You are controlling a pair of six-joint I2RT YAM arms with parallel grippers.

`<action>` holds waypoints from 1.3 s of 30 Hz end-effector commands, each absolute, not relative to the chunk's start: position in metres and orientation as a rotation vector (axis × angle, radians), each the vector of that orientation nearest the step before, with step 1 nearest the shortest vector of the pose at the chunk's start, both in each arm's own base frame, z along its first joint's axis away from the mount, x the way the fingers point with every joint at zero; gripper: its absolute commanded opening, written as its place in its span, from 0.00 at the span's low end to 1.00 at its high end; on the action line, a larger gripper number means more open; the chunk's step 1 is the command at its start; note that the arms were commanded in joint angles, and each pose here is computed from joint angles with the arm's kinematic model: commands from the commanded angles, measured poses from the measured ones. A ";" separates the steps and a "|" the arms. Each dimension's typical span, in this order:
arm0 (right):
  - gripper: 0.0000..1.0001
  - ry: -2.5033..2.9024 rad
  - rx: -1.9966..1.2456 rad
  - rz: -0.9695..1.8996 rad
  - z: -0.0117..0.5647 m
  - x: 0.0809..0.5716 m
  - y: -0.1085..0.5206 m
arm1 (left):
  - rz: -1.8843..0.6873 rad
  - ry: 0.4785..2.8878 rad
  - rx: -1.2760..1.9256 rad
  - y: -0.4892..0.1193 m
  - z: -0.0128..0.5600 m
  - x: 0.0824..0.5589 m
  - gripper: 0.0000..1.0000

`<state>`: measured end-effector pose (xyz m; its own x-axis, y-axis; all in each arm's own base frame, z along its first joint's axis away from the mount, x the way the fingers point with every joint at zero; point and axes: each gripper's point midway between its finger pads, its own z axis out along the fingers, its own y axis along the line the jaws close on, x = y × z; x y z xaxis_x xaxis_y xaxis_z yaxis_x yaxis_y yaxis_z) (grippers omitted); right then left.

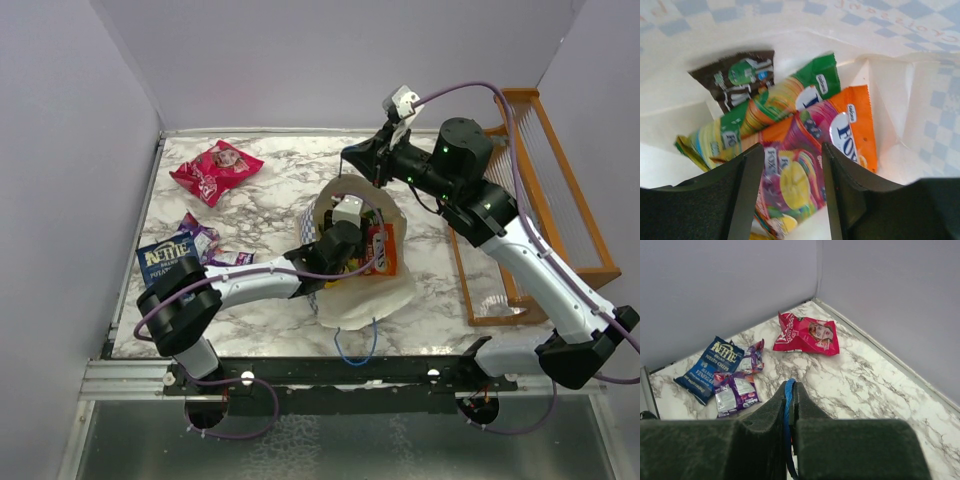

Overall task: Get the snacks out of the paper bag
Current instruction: Take out the snack from the paper bag, then adjust the paper bag at the center of the board.

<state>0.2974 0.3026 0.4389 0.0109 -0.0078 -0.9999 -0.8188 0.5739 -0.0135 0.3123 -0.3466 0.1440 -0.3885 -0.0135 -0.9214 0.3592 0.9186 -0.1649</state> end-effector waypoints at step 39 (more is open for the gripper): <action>0.02 1.331 -0.729 0.423 0.468 0.332 0.278 | -0.424 2.043 0.359 -0.357 0.132 0.368 0.63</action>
